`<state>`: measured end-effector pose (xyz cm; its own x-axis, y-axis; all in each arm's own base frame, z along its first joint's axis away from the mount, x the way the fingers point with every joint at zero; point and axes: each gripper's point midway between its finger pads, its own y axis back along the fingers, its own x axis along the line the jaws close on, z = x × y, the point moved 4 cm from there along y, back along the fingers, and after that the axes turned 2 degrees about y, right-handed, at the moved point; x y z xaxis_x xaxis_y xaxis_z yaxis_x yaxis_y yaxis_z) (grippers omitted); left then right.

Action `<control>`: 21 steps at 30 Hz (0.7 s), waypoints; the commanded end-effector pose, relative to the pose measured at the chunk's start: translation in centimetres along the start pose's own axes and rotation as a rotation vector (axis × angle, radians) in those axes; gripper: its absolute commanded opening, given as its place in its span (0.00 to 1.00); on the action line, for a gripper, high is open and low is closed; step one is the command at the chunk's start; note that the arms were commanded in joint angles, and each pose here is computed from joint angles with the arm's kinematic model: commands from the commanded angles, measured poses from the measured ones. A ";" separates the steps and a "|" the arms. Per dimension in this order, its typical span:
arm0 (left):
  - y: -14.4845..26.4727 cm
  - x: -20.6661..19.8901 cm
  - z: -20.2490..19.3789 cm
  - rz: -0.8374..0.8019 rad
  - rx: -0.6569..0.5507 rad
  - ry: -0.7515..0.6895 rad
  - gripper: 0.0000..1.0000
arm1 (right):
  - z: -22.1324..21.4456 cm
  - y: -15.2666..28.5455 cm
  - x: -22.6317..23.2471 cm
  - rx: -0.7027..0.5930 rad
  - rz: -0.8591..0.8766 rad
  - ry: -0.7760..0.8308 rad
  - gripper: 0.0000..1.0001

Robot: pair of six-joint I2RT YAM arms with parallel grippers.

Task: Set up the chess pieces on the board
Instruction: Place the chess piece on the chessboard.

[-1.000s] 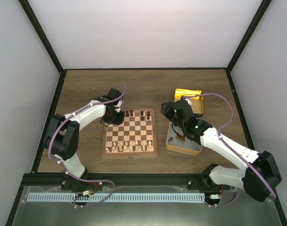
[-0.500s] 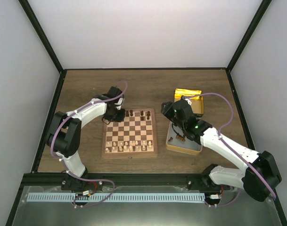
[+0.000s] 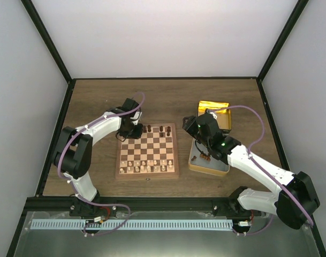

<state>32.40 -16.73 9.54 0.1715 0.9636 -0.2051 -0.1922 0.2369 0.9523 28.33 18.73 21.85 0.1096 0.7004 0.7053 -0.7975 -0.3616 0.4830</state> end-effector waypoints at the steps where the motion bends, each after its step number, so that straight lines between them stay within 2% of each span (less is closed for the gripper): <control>1: 0.2 -0.1 0.6 -0.007 -0.021 -0.001 0.18 | 0.2 0.1 0.5 -0.012 0.011 0.009 0.57; 6: 1.0 0.0 0.8 0.003 -0.039 0.001 0.21 | 0.3 0.2 0.5 -0.013 0.012 0.012 0.57; 13: 3.7 0.0 0.5 0.013 -0.070 -0.027 0.32 | 0.6 0.6 0.1 -0.037 -0.011 0.073 0.58; 17: 5.9 -0.5 1.1 -0.029 -0.163 -0.038 0.33 | 0.6 1.0 -1.2 -0.034 -0.059 0.146 0.58; 21: 8.4 -1.8 2.4 -0.119 -0.333 -0.076 0.35 | 0.7 1.5 -4.4 0.005 -0.181 0.175 0.57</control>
<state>32.19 -16.14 15.60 0.2147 0.9493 -0.2296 -0.3494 0.2942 0.8896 27.86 17.41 21.63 0.0792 0.7805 0.6201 -0.7986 -0.3227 0.5081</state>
